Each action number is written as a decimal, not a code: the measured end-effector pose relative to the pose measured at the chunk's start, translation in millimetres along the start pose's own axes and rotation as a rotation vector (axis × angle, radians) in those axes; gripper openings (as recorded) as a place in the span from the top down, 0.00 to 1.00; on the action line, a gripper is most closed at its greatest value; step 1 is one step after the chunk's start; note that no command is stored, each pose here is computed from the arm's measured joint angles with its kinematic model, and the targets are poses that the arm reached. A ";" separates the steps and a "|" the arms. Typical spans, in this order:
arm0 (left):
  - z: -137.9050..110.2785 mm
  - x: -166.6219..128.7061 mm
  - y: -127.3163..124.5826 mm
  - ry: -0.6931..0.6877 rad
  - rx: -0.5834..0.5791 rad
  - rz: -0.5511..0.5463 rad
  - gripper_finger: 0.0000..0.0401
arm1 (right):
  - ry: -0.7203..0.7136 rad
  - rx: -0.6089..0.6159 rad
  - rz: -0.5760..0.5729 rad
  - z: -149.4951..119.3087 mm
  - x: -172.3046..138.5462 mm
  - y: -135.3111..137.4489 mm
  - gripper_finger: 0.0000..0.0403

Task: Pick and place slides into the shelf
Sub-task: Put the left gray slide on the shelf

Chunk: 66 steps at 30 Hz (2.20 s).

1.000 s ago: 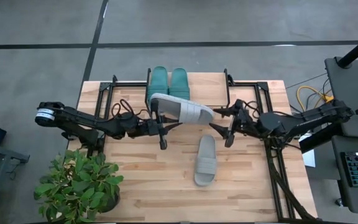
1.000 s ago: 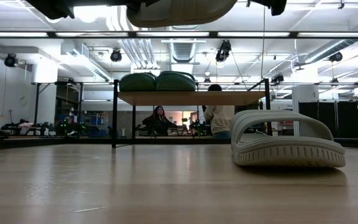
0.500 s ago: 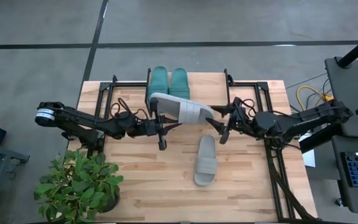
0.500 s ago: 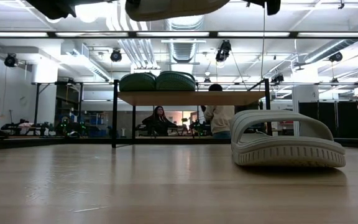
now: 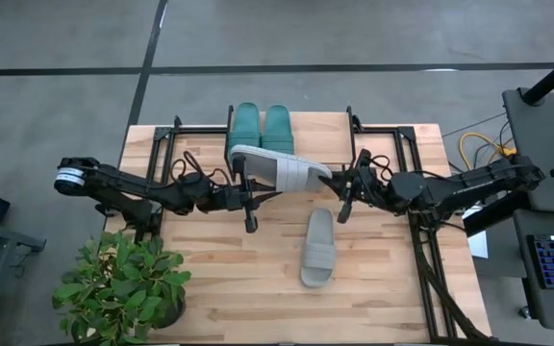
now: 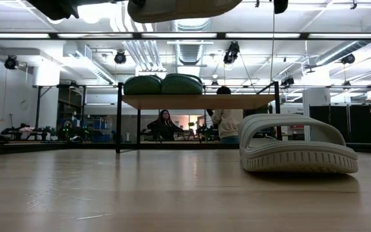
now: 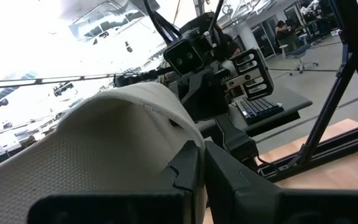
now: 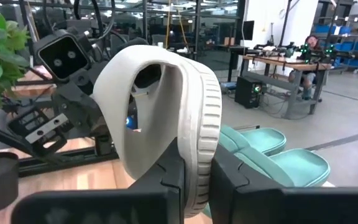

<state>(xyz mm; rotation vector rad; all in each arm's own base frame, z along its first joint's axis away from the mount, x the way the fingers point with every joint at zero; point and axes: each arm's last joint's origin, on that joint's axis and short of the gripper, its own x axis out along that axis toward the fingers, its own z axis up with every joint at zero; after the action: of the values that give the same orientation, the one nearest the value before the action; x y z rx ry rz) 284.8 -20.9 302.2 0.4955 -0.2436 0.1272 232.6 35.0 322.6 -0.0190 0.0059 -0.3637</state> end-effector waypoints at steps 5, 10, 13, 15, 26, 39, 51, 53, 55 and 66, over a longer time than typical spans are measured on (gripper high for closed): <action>-1.1 0.0 -0.7 0.011 0.002 -0.009 1.00 | 0.004 0.010 0.001 -0.4 -0.3 -0.2 0.94; -2.0 -0.1 -1.4 0.017 0.009 -0.018 0.91 | 0.006 0.013 0.002 0.5 -2.1 -1.3 0.94; -2.3 -1.8 -1.4 0.035 0.032 -0.035 0.77 | 0.001 0.016 -0.005 2.7 -5.0 -3.3 0.94; 0.0 -3.9 0.1 0.041 0.059 -0.036 0.65 | 0.002 0.016 -0.015 4.7 -8.7 -6.1 0.94; 30.5 -32.4 23.0 0.019 0.063 0.004 0.30 | 0.072 0.096 -0.071 13.0 -46.5 -32.5 0.95; 43.4 -60.1 31.6 0.109 0.078 -0.071 0.30 | 0.295 0.275 0.000 25.2 -99.7 -64.1 0.95; 22.4 -31.6 0.2 0.247 0.410 -0.136 0.30 | 0.459 0.317 0.092 53.0 -96.8 -58.2 0.95; 22.0 -24.8 -7.0 0.303 0.510 -0.104 0.30 | 0.488 0.314 0.084 55.1 -93.4 -55.9 0.95; 22.6 -19.4 -14.2 0.355 0.602 -0.077 0.30 | 0.519 0.311 0.067 58.3 -91.5 -54.9 0.95; 17.7 -8.7 -43.2 0.594 1.011 0.015 0.30 | 0.482 0.377 -0.009 77.1 -98.1 -61.7 0.95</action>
<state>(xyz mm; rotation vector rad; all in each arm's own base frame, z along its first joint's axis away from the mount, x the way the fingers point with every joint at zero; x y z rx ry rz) 280.7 -67.6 295.4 1.4233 0.4369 0.4090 119.7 13.6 401.2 0.4417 0.4138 -0.3667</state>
